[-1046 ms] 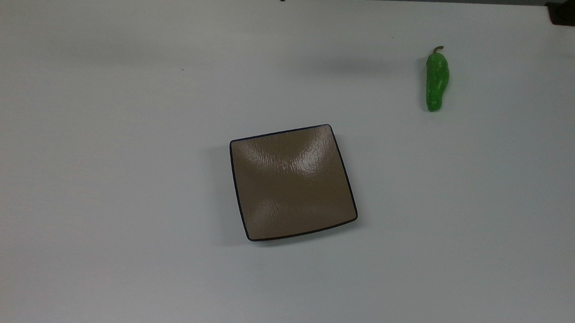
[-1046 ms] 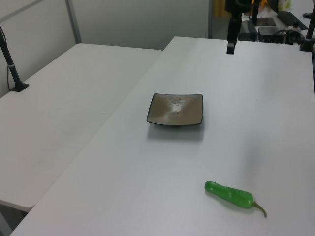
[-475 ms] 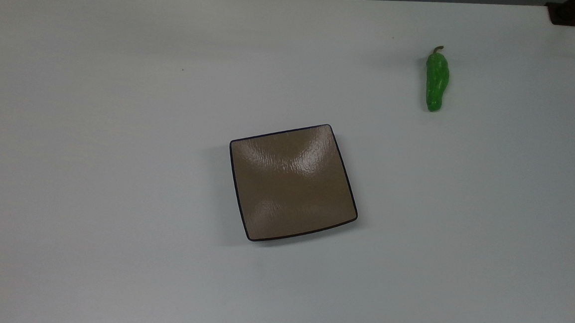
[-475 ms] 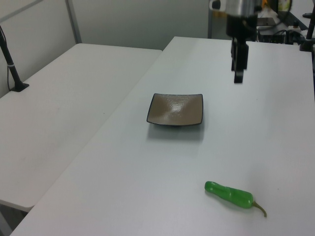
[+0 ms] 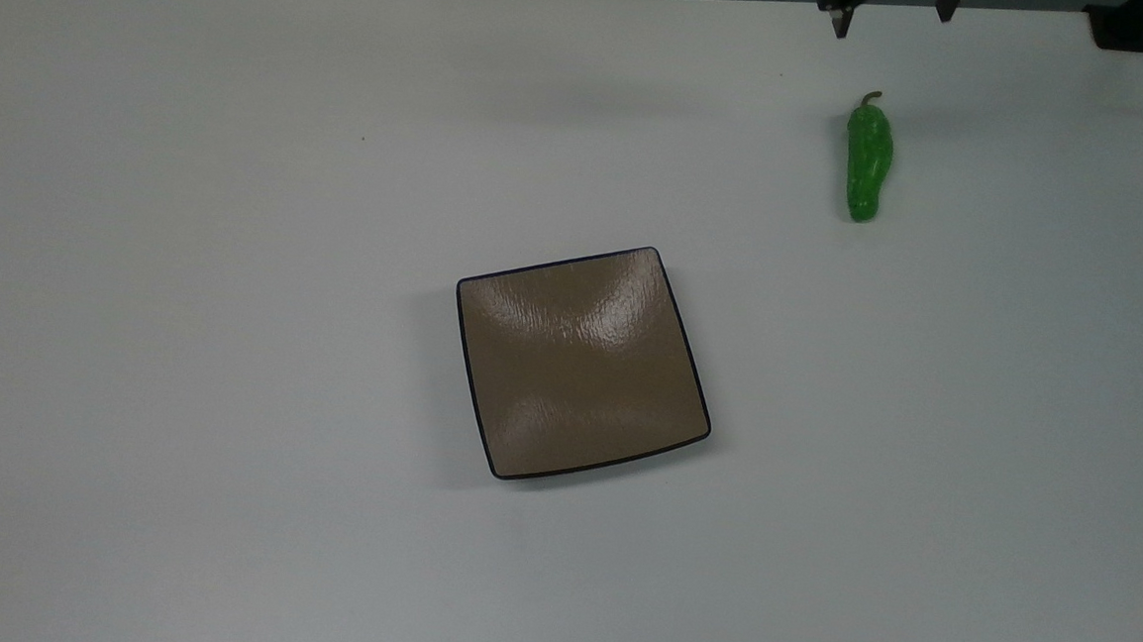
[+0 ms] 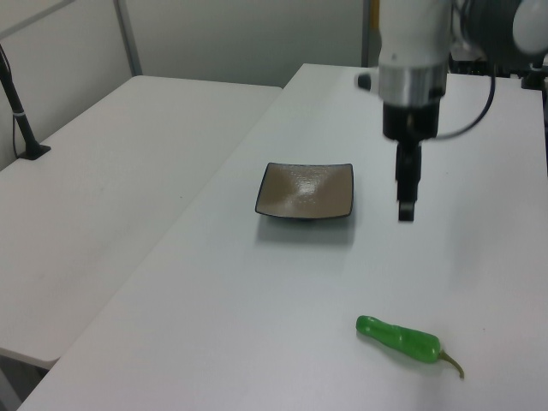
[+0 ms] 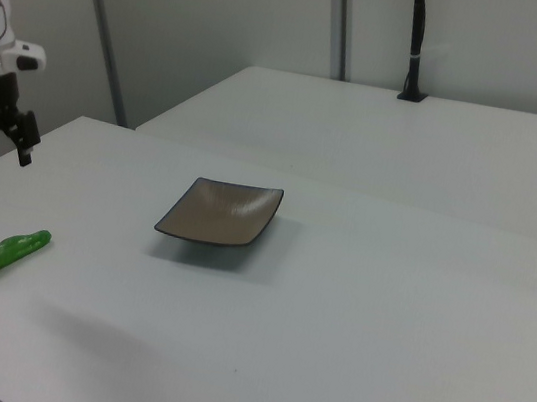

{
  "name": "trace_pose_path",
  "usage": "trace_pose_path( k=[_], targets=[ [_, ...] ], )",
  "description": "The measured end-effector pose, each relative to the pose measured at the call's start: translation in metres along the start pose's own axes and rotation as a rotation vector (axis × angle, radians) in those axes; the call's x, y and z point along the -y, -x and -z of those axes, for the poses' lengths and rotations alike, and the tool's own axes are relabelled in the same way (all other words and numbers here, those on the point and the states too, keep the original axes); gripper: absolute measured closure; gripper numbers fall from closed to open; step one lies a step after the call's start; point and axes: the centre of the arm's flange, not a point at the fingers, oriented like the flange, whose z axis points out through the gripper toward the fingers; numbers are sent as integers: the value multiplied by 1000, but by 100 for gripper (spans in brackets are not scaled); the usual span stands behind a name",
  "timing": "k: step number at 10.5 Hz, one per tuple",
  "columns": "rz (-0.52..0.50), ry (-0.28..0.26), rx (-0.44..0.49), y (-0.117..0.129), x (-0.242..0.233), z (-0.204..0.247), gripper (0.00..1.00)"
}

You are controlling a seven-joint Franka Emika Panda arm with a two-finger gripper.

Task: Chili peppers are placed on a ceramic plate
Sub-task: 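Lower the open gripper onto the green chili pepper and close it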

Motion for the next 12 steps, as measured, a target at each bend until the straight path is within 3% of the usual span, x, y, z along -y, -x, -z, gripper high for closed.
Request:
trace_pose_path(
  k=[3, 7, 12],
  targets=[
    [-104, 85, -7, -5, 39, -62, 0],
    [-158, 118, 31, -10, 60, -133, 0],
    [-209, 202, 30, -15, 63, -210, 0]
  ],
)
